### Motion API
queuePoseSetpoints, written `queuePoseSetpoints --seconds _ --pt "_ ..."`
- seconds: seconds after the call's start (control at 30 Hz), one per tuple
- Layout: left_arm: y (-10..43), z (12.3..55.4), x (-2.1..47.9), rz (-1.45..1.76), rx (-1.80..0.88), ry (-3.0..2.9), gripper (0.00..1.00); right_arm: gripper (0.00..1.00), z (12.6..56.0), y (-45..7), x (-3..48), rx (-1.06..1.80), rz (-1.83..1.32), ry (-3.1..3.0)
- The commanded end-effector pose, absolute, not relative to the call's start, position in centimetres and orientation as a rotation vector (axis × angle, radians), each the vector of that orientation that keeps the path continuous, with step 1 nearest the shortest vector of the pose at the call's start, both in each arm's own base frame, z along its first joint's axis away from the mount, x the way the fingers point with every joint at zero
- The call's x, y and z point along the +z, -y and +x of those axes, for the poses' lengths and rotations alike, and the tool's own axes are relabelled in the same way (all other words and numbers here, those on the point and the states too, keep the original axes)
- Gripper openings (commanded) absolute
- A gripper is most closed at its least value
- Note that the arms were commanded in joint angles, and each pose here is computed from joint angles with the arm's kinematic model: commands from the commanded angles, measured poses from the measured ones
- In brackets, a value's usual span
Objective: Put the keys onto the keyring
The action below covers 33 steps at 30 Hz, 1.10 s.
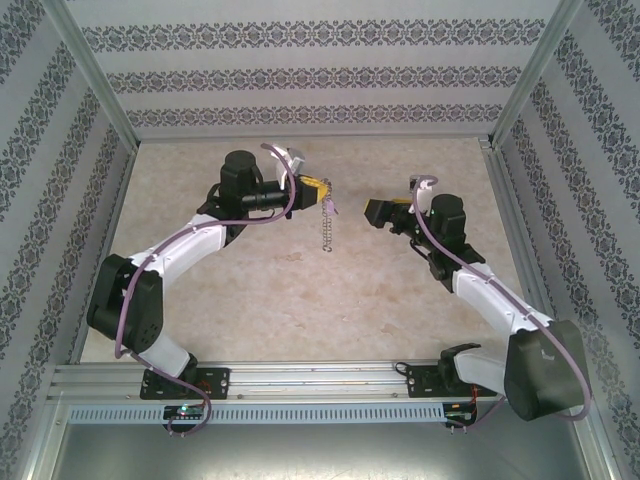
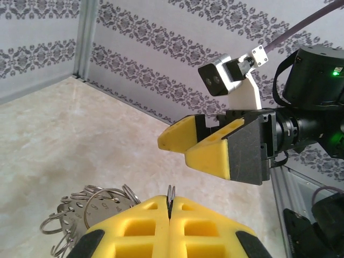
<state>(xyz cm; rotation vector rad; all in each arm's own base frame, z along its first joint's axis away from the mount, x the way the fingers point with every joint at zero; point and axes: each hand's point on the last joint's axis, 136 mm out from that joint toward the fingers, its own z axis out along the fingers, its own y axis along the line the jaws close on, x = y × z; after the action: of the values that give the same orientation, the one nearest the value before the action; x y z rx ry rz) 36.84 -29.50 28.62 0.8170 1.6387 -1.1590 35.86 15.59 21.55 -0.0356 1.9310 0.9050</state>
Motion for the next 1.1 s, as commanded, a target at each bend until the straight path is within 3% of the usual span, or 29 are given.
queuePoseSetpoints --seconds 0.0,0.4,0.67,1.07 --pt "29.3 36.7 31.9 0.790 -1.118 -1.504 0.00 0.79 36.3 -17.4 24.1 1.038 -0.109 -1.856" --pt "29.2 37.0 31.9 0.697 -1.181 -1.461 0.00 0.49 35.5 -22.5 31.0 1.365 -0.294 -1.570" --pt "29.5 37.1 32.0 0.684 -1.232 -1.445 0.00 0.31 34.9 -25.3 31.9 1.453 -0.384 -1.533" --pt "29.6 37.1 32.1 0.687 -1.246 -1.445 0.00 0.29 35.0 -26.5 31.6 1.482 -0.404 -1.536"
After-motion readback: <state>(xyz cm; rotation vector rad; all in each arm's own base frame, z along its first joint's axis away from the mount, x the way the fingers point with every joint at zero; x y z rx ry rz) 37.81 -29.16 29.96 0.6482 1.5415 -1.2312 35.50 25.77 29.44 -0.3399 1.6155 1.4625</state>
